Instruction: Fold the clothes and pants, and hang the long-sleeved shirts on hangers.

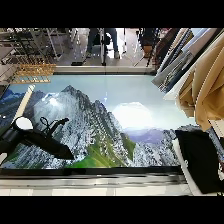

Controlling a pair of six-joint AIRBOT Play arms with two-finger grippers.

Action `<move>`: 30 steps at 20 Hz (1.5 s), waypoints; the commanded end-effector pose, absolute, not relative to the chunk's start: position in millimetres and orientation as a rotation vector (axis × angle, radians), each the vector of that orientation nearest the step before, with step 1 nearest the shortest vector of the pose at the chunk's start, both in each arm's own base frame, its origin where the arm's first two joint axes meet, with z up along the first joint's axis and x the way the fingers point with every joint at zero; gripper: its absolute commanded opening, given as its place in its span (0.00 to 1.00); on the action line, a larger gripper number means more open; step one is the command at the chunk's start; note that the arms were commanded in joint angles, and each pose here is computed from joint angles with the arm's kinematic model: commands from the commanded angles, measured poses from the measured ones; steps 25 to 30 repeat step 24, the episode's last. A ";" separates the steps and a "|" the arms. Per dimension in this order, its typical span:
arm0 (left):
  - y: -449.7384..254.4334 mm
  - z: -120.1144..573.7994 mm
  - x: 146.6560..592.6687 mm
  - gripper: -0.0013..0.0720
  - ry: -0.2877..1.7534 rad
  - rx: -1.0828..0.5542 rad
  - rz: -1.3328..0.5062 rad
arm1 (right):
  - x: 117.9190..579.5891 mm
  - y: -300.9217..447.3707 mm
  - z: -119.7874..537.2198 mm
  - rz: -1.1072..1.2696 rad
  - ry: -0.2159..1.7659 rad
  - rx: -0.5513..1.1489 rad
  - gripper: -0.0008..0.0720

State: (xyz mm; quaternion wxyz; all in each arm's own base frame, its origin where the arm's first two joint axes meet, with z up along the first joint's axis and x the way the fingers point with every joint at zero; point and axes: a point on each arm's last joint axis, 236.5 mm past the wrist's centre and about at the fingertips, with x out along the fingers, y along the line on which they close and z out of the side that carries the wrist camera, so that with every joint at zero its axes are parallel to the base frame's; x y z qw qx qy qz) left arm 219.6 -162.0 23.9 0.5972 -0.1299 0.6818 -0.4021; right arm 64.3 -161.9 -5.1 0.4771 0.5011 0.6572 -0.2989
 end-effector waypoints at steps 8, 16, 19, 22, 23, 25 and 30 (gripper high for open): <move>-21.7 42.5 303.6 0.03 1.451 0.160 -0.241 | 278.6 -262.6 178.5 -0.452 0.640 0.799 0.88; 44.2 191.2 395.8 0.03 0.698 0.243 0.077 | 377.9 -63.0 90.9 0.090 0.963 0.188 0.81; 44.3 189.2 396.7 0.03 0.703 0.243 0.077 | 423.2 -61.8 112.4 0.080 0.776 -0.157 0.05; 44.3 189.4 396.7 0.03 0.702 0.243 0.077 | 465.6 -77.7 170.3 -0.023 0.482 -0.217 0.04; 44.3 189.2 396.7 0.03 0.703 0.243 0.077 | 472.6 -83.9 186.3 -0.055 0.411 -0.228 0.04; 44.3 189.4 396.7 0.03 0.702 0.243 0.077 | 477.9 -89.4 202.0 -0.085 0.344 -0.237 0.04; 44.3 189.4 396.7 0.03 0.702 0.243 0.077 | 477.9 -89.4 202.0 -0.085 0.344 -0.237 0.04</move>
